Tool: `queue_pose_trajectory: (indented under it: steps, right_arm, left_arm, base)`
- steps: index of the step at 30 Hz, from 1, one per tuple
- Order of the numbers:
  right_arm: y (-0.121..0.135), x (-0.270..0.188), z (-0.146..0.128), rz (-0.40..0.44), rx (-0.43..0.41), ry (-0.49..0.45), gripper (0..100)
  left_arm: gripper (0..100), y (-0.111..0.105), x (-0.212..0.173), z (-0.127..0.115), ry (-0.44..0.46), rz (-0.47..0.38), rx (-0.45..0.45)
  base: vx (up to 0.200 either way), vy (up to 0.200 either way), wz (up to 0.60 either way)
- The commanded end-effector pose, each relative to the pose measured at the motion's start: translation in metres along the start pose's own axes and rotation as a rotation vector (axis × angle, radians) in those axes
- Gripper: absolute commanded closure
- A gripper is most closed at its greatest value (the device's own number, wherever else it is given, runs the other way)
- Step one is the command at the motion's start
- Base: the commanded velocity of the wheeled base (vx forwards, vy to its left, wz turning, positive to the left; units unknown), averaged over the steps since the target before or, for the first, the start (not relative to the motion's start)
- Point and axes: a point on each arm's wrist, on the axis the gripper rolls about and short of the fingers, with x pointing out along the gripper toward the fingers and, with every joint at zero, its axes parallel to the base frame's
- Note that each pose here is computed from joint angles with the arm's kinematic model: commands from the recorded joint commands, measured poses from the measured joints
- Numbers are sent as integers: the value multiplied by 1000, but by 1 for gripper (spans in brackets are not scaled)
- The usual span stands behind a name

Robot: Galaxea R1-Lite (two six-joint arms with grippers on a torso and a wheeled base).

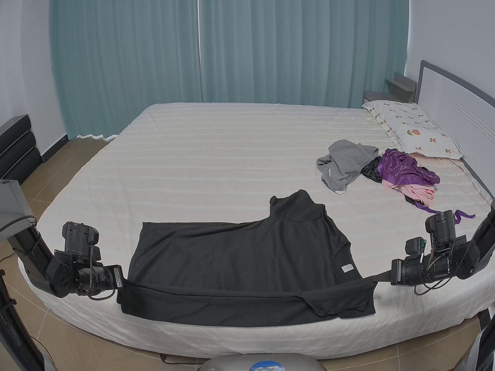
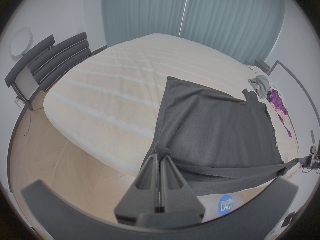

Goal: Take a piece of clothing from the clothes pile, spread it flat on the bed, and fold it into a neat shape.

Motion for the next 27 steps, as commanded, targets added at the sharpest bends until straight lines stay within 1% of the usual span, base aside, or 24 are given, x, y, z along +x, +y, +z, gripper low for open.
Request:
queue_pose_trajectory:
  steps: [1,15,24,27]
  right_arm:
    - [-7,16,2,-7,15,32,100]
    - [-17,45,14,-9,25,54,100]
    - [-20,56,16,-11,50,67,100]
    - [-18,59,15,-7,57,76,100]
  left_arm:
    - [100,0,16,0,27,10,-3]
    - [100,-5,51,6,52,12,2]
    - [100,-6,62,8,52,10,-4]
    - [100,-9,67,7,59,7,-32]
  base:
    - [0,0,0]
    - [0,0,0]
    - [0,0,0]
    - [0,0,0]
